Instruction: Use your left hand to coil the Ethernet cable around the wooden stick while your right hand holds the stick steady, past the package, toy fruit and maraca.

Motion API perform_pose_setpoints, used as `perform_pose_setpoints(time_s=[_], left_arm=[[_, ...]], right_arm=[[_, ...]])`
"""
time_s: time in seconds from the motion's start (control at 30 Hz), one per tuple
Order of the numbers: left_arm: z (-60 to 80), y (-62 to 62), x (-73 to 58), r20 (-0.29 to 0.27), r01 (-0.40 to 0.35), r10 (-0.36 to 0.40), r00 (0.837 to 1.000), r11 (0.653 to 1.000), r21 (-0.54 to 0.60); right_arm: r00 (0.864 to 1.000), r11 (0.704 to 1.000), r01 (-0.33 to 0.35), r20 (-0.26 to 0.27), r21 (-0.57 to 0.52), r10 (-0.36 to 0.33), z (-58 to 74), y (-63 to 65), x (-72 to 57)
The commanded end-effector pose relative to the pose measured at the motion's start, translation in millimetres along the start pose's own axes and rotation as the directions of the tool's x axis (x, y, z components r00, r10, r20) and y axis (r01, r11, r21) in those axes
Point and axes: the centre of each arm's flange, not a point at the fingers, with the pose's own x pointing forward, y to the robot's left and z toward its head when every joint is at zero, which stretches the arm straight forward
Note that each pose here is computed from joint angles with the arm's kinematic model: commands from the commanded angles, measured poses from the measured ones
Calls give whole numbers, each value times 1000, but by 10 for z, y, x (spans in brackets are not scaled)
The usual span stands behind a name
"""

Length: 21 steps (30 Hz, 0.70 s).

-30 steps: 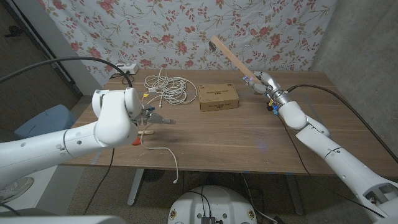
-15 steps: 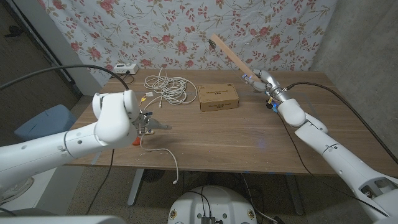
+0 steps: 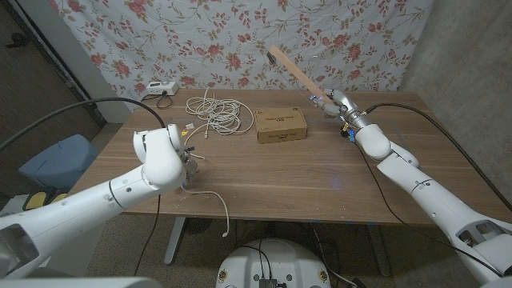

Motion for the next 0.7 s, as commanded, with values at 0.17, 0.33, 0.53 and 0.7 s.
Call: perform_pose_setpoints(time_s=[0.17,0.33,0.53,0.7], left_arm=[[-14,49,-229,-118,-414,431,894,697,-585],[37,166,-241,-44,-406,496,867,654,-638],[105,301,-265,-5,-413,558,830,608,-678],[125,396,-231,-15,-418,647,763,475,-775]], right_arm=[[1000,1000,3,8,4,-3,-17,-9,127],[1000,1000,4,17,6,-4,-21,-24,131],[1000,1000,8,28,9,-8,-12,-45,129],[999,1000,4,43,13,-5,11,-47,128]])
